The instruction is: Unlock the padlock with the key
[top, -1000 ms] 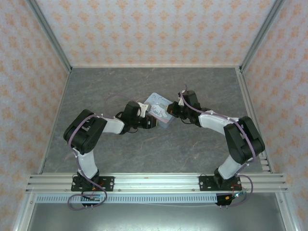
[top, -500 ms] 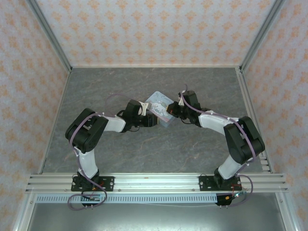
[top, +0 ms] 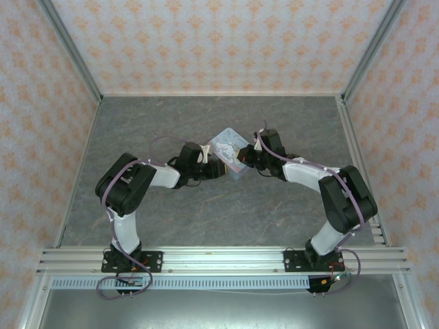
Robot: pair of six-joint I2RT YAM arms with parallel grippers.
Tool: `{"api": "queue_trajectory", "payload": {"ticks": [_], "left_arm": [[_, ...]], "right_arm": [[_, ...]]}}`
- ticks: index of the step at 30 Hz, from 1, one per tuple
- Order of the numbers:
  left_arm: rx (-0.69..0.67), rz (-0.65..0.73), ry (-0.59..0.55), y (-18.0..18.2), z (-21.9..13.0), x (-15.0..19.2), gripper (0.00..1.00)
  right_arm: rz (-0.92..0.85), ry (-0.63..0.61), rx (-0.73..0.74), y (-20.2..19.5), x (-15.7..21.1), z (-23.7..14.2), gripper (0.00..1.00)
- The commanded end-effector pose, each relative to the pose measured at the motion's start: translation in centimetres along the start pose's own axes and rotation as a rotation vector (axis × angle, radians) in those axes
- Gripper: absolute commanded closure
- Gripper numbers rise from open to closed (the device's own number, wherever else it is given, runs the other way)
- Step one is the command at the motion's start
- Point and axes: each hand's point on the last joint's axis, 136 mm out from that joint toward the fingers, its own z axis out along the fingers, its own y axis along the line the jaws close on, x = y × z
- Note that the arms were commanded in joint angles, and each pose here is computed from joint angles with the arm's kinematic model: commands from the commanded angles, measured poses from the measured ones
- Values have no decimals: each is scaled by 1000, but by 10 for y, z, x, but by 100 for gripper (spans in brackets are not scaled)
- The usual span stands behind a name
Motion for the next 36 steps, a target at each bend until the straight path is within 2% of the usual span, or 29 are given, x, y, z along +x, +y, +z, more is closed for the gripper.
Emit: {"api": "queue_trajectory", "payload": {"ticks": [1, 11, 17, 22, 28, 36], "left_arm": [[36, 16, -51, -13, 4, -14, 67], [39, 27, -50, -23, 1, -10, 74], [51, 9, -48, -36, -1, -7, 74], [53, -60, -66, -48, -7, -12, 75], [71, -134, -55, -69, -10, -14, 78], [99, -248, -52, -82, -9, -17, 79]], "right_arm": [[9, 23, 15, -7, 11, 5, 100], [-89, -68, -32, 15, -14, -18, 100], [-206, -149, -54, 30, -26, -52, 100], [-311, -172, -53, 20, -4, -77, 100], [-417, -185, -102, 10, 36, -87, 100], [-507, -214, -135, 6, 59, -76, 100]]}}
